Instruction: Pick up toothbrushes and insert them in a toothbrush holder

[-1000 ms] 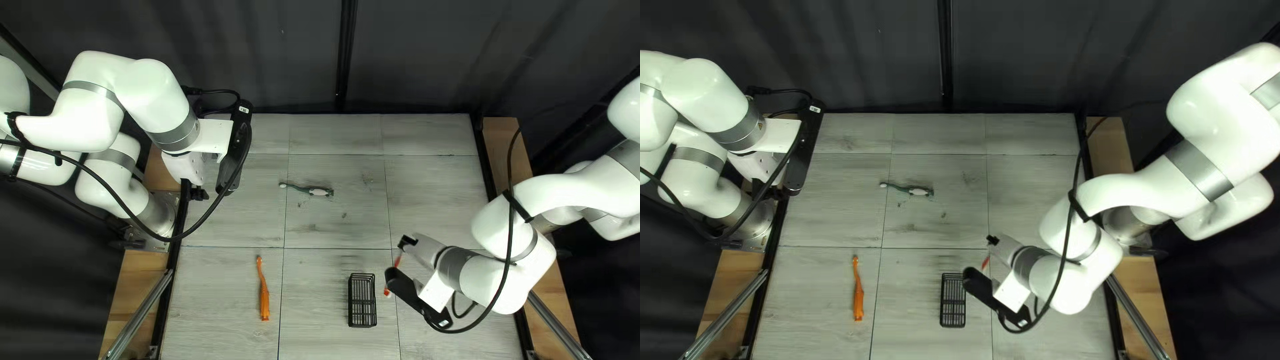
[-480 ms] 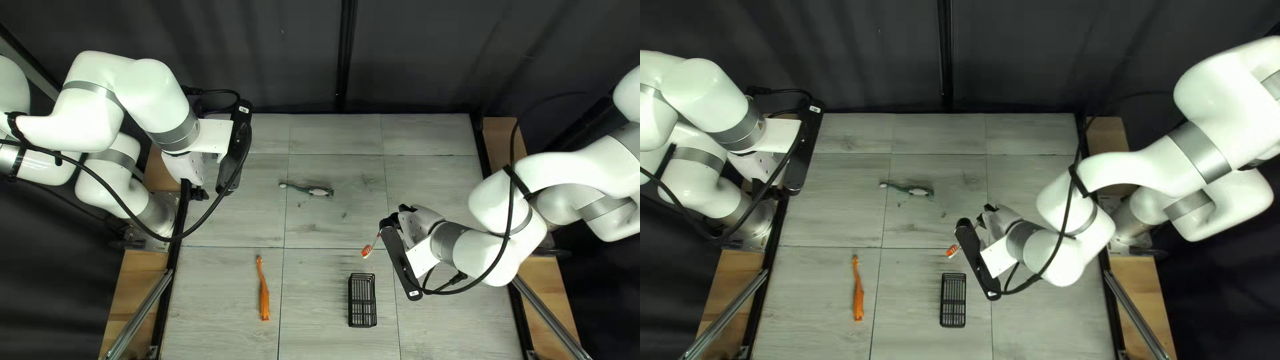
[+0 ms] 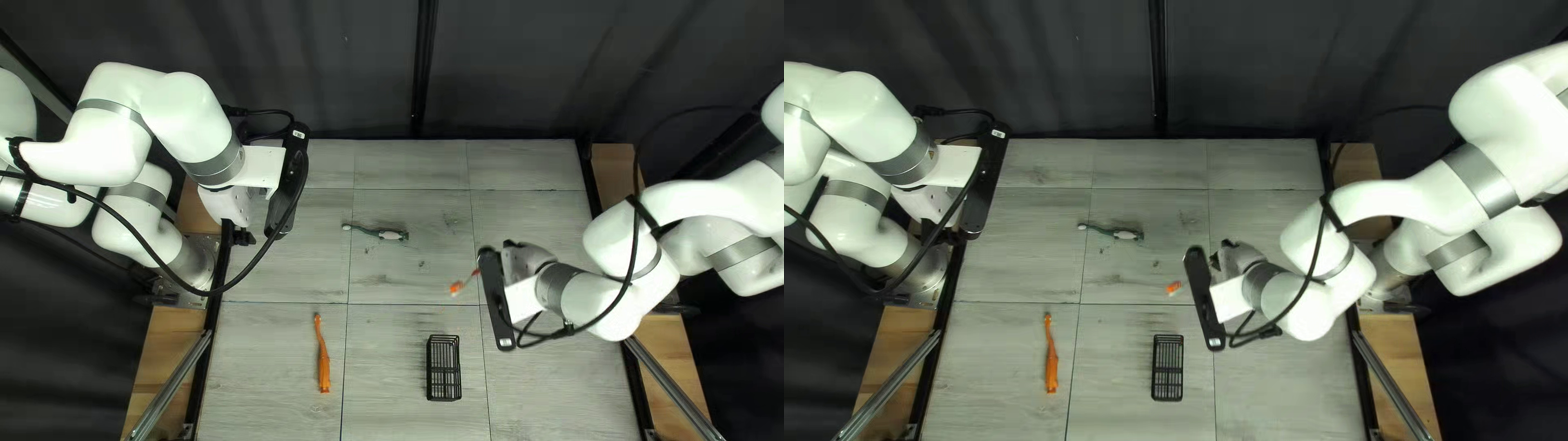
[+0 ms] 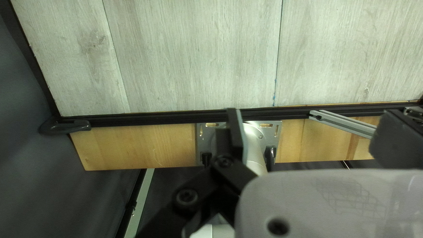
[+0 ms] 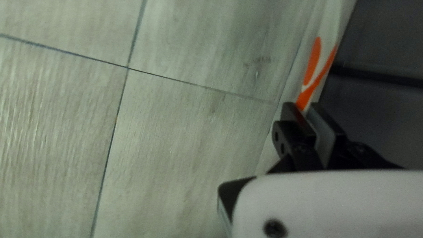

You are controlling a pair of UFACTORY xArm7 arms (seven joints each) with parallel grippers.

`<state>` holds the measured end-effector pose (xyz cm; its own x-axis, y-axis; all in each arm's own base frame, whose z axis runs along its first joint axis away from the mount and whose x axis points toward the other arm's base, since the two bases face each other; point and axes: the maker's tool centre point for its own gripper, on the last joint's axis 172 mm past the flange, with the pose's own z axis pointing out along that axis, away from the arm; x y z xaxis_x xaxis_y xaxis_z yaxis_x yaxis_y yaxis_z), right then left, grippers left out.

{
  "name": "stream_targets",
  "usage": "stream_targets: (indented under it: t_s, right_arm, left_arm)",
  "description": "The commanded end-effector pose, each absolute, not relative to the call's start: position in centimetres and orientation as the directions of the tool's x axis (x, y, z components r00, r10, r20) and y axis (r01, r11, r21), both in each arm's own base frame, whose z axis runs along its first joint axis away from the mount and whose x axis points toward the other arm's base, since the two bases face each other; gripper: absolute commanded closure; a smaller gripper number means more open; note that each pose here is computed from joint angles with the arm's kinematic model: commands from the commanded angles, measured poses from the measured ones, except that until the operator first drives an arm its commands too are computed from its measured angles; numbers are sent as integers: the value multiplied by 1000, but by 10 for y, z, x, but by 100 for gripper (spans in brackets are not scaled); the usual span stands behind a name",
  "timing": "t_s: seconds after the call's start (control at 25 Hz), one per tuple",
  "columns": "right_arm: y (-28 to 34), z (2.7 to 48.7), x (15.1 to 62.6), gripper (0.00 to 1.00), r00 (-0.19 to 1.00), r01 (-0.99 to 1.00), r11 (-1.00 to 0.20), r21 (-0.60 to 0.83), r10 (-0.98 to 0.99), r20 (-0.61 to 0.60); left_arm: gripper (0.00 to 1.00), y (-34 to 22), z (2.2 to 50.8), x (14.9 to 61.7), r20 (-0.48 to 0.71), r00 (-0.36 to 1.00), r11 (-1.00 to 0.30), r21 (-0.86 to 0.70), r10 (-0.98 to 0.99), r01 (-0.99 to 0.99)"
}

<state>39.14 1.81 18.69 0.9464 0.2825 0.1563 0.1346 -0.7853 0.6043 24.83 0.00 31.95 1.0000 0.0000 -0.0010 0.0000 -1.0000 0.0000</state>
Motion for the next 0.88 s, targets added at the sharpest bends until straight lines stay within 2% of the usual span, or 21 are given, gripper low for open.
stream_targets:
  t_s: [0.04, 0.2, 0.56, 0.88]
  right_arm:
    - [-5, 186, 383, 100, 972, -56, -812, 581, 88, 217]
    - [-17, 192, 380, 100, 958, -190, -806, 561, -27, 287]
    - [-17, 188, 378, 100, 963, -155, -802, 577, 8, 270]
    - [-21, 173, 358, 100, 973, -136, -841, 523, -13, 231]
  left_arm:
    - [0, 0, 320, 248, -1, 1000, -1000, 0, 0, 0]
    - [0, 0, 320, 248, -1, 1000, -1000, 0, 0, 0]
    - [0, 0, 320, 248, -1, 1000, -1000, 0, 0, 0]
    - [0, 0, 320, 248, -1, 1000, -1000, 0, 0, 0]
